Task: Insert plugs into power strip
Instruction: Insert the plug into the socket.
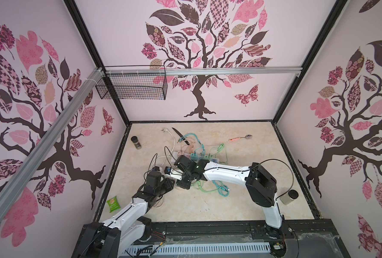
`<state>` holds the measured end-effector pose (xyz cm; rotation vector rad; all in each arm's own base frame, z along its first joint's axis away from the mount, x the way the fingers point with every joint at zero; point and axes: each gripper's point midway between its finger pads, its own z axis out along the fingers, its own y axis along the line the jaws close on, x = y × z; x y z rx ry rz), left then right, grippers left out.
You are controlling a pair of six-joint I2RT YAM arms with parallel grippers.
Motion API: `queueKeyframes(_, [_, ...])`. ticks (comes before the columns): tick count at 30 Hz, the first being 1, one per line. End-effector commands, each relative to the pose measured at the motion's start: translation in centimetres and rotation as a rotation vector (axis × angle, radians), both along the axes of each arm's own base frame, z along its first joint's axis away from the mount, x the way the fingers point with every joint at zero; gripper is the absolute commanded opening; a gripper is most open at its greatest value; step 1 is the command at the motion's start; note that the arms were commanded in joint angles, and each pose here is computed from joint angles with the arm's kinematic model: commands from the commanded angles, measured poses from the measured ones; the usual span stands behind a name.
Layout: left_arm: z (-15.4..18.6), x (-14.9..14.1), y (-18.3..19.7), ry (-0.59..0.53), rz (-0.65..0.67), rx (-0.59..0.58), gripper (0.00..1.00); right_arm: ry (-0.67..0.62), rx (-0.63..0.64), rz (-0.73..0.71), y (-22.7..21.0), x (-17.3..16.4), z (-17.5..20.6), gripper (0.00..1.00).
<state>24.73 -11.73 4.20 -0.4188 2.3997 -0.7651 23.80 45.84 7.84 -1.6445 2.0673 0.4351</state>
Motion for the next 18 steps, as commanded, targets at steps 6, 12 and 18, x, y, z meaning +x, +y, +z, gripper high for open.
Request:
queueKeyframes(6, [-0.7,-0.7,0.6,0.010,0.027,-0.003,0.24,0.028,-0.208,-0.055,-2.7,0.5,-6.2,0.10])
queueKeyframes(12, [-0.5,-0.9,1.5,0.007,0.068,0.021,0.24,0.045,-0.274,-0.060,-3.5,0.4,-7.7,0.10])
queueKeyframes(18, [-0.4,-1.2,2.0,0.007,0.088,0.036,0.24,0.071,-0.299,-0.056,-4.0,-0.1,-8.9,0.10])
